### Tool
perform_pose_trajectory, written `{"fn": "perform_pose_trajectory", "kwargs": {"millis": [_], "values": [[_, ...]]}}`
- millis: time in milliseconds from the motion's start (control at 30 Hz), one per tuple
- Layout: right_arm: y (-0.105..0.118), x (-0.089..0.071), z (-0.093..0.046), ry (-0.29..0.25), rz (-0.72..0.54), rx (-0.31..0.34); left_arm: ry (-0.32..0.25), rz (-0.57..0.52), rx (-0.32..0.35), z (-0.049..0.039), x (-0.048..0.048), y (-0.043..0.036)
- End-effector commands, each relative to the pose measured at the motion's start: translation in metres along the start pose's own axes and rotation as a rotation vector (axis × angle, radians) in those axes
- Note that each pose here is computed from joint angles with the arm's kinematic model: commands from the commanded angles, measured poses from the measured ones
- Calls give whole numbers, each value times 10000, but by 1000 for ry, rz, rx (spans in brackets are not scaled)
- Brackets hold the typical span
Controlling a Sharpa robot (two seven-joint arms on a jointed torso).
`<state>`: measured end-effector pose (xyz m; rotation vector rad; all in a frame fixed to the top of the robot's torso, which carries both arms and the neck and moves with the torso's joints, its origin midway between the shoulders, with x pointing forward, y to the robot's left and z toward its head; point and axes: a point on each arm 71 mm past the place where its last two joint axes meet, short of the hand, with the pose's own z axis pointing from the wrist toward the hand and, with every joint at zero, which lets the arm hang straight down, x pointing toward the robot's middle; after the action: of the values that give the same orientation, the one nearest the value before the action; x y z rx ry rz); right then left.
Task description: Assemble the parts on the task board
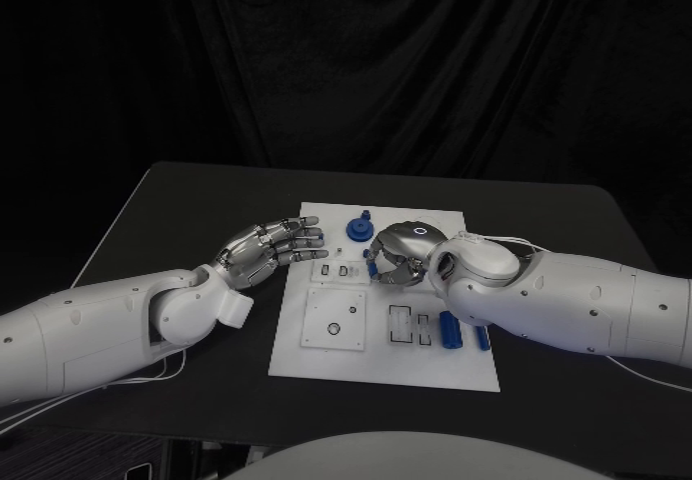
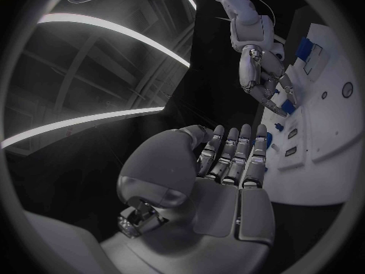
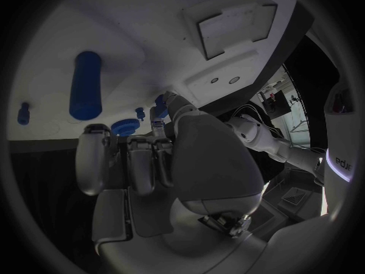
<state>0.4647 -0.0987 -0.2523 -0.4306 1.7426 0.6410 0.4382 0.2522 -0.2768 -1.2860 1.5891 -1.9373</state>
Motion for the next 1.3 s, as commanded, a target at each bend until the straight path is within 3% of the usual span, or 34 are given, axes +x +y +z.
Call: {"fn": "perform_pose_trajectory", "kwargs": {"millis": [33, 400, 1300], "values": [[-1, 4, 3, -14, -8, 1, 12, -9, 4, 7, 19, 4], [44, -13, 15, -48, 0, -26, 14, -9, 1, 12, 16, 7], [113, 98, 121, 21, -11, -24, 17, -10, -4, 27, 18, 21]]}}
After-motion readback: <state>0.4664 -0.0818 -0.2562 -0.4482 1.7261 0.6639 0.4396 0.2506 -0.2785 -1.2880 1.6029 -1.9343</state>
